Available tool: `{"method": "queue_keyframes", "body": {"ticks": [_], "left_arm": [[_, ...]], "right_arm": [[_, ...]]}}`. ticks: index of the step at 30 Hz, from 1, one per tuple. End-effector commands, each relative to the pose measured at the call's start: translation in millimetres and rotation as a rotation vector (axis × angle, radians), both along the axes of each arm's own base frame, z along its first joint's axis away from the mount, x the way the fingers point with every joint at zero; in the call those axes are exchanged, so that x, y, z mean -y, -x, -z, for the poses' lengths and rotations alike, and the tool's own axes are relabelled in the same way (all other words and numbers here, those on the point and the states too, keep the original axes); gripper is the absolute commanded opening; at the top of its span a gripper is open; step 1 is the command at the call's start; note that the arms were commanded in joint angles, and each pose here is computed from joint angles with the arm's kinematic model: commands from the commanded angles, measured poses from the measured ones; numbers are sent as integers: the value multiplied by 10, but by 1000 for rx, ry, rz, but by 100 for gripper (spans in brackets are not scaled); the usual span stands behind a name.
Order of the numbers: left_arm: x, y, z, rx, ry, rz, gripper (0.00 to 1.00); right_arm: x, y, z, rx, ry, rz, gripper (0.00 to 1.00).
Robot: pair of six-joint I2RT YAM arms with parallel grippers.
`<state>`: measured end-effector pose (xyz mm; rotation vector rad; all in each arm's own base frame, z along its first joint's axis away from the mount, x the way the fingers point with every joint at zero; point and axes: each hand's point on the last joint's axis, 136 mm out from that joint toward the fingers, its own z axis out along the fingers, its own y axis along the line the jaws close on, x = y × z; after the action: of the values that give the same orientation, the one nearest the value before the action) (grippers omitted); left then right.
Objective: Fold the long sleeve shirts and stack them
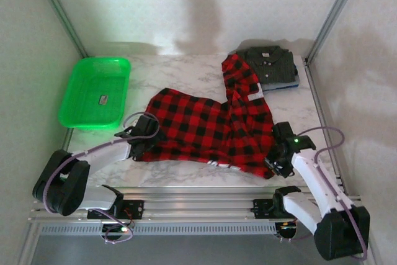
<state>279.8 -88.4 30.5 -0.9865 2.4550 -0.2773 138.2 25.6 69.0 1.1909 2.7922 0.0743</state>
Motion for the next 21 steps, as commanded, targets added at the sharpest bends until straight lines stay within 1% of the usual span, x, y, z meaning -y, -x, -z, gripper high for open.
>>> {"method": "queue_keyframes", "body": {"ticks": [1, 3, 5, 8, 9, 11, 13, 16, 18, 20, 21], "left_arm": [[-214, 105, -102, -40, -66, -52, 94], [-102, -37, -375, 16, -39, -26, 94], [-1, -146, -616, 56, -18, 6, 96], [209, -355, -1006, 137, 17, 80, 96], [304, -422, -1101, 156, 38, 112, 97], [517, -537, -1215, 181, 88, 176, 97], [751, -625, -1224, 189, 134, 240, 97], [1045, -704, -1154, 195, 171, 309, 97], [1157, -747, -1037, 189, 197, 318, 96], [1237, -787, -958, 189, 206, 320, 96], [1283, -801, -951, 199, 203, 327, 96]], "right_arm": [[177, 223, -133, 11, 74, 112, 36], [263, 99, -440, 116, 118, 107, 44], [308, -88, -765, 209, 155, 63, 49], [14, -690, -1176, 365, 86, -127, 53], [-124, -900, -1277, 379, 64, -199, 54], [-367, -1272, -1429, 366, 89, -344, 54], [-649, -1650, -1537, 360, 147, -493, 53], [-1042, -2139, -1598, 354, 151, -619, 50], [-1260, -2419, -1481, 319, 165, -685, 47], [-1462, -2622, -1323, 290, 155, -735, 46], [-1512, -2698, -1221, 267, 173, -749, 46]]}}
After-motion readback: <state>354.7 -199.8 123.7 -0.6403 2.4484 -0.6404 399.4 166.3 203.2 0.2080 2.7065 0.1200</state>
